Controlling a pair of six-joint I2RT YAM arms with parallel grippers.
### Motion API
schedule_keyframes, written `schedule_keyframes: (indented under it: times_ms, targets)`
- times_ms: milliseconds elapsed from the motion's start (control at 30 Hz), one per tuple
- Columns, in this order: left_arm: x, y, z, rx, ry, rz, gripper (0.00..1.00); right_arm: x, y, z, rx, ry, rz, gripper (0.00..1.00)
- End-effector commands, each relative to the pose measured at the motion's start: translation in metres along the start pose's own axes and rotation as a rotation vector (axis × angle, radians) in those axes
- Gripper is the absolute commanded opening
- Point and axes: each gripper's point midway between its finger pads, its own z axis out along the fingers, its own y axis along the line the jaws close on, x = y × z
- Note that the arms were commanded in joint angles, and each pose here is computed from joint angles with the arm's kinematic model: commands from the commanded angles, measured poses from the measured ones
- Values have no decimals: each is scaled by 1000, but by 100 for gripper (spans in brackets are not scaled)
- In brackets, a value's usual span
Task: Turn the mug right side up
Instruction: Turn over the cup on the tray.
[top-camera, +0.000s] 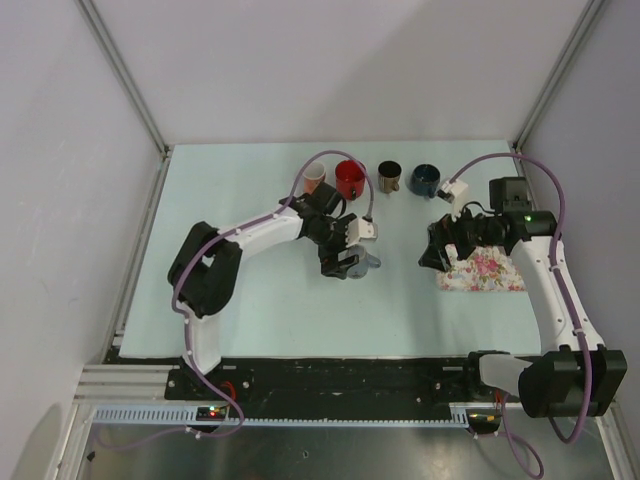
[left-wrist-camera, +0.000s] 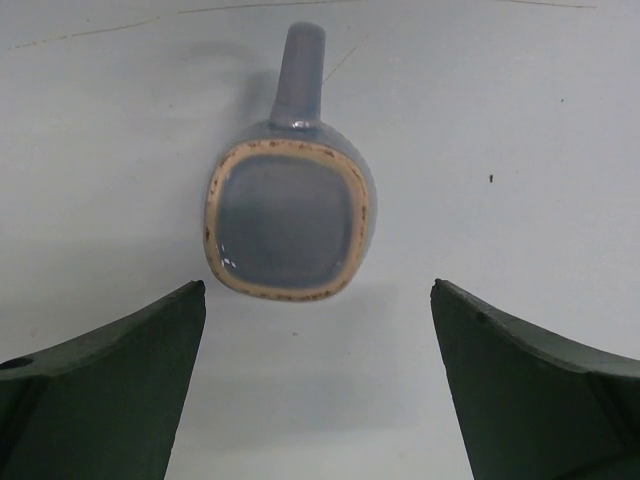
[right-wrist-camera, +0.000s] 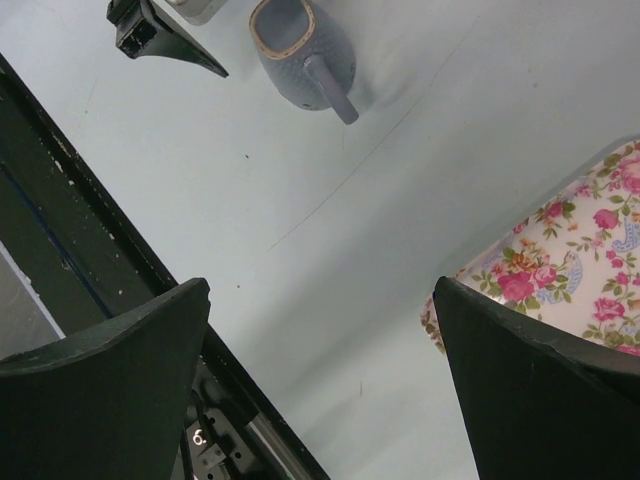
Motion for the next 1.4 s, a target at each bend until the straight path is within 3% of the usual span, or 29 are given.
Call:
schedule_keyframes:
  times_ms: [0, 967, 1367]
  targets:
    - [-17, 5, 5, 4, -6, 49, 97, -5, -1, -5, 13, -35, -66, 99]
    - [-32, 4, 18, 49, -43, -26, 91, 11, -3, 3, -1, 15, -88, 100]
    - [-30, 2, 27, 59, -27, -31, 93, 13, -1, 7, -13, 30, -96, 99]
